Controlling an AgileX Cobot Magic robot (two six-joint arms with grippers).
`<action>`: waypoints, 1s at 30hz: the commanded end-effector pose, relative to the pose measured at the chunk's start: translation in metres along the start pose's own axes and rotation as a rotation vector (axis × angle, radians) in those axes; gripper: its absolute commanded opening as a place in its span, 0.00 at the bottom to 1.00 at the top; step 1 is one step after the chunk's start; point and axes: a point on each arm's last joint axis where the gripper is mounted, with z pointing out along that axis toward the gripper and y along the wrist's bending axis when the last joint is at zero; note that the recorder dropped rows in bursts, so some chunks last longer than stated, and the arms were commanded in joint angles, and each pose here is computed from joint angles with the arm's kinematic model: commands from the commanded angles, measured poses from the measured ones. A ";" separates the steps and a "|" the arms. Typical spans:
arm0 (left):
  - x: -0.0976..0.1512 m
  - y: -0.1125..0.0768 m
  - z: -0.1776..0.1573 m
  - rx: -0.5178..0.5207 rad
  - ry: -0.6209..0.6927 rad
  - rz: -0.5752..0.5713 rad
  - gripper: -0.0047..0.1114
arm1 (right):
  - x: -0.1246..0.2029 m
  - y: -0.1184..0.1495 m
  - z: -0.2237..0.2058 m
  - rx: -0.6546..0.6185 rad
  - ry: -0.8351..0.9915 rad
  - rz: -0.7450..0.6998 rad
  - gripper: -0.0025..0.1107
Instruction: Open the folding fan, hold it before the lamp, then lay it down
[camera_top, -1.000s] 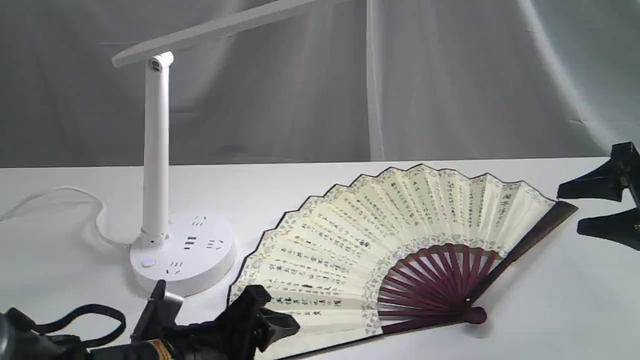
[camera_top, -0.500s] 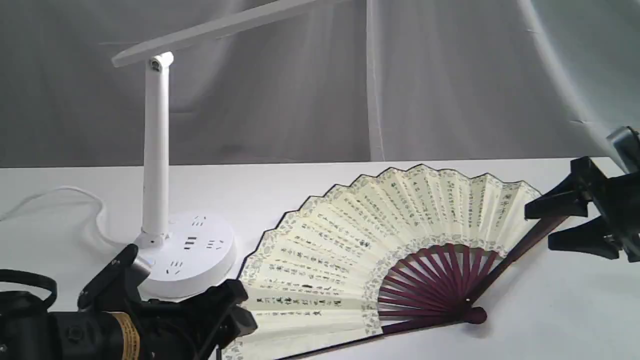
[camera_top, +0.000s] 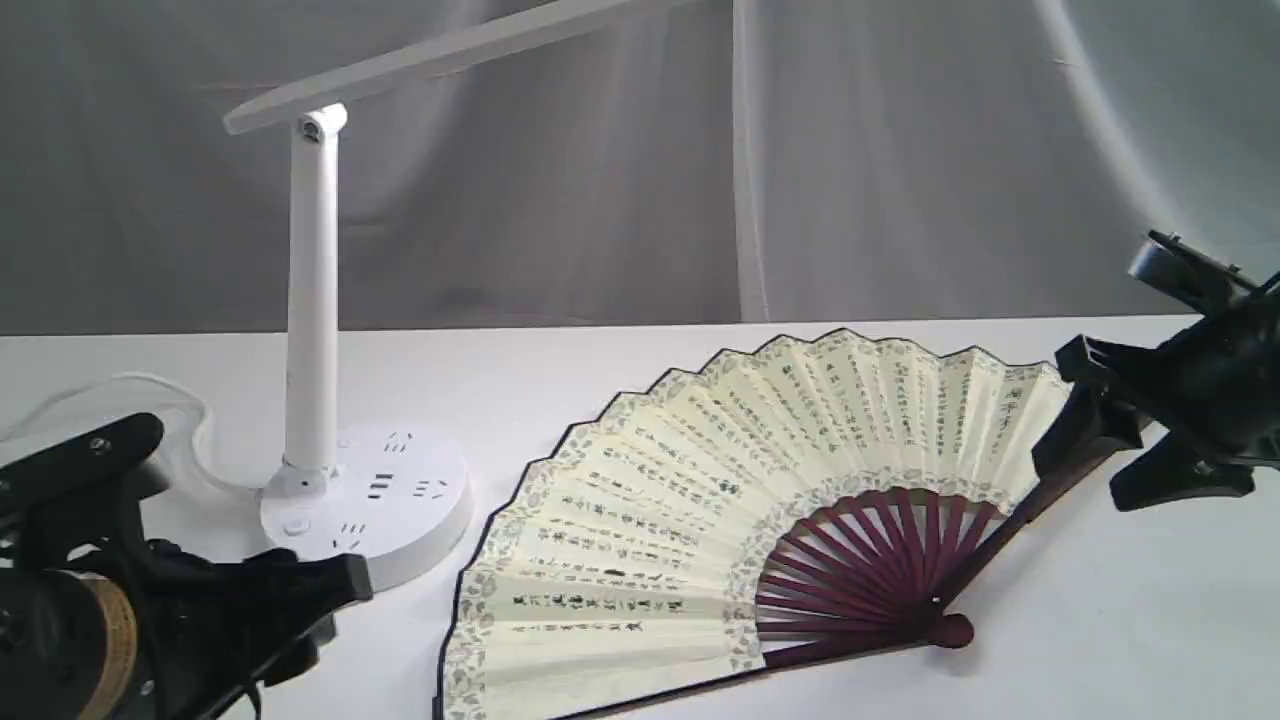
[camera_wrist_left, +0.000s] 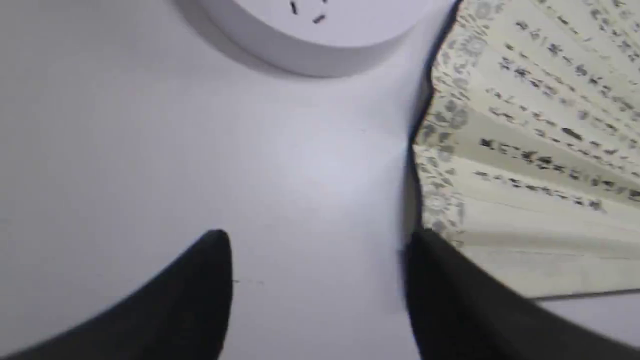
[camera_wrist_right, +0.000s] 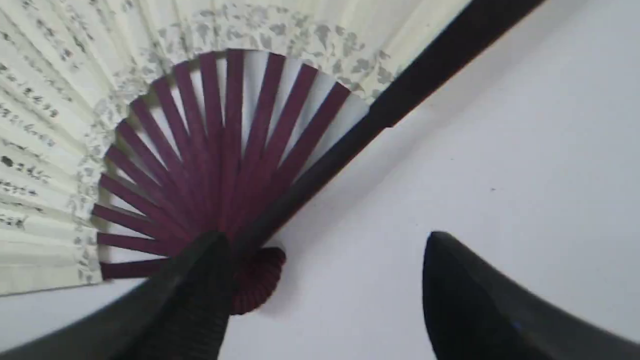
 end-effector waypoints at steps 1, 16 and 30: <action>-0.013 0.010 -0.015 -0.136 -0.041 0.139 0.38 | 0.003 0.013 -0.008 0.106 0.006 -0.035 0.50; -0.042 0.054 -0.032 -0.302 0.150 0.349 0.04 | 0.021 0.060 -0.016 0.232 0.114 -0.091 0.39; -0.049 0.091 -0.039 -0.212 0.255 0.151 0.04 | 0.080 0.054 -0.053 0.388 0.036 -0.171 0.19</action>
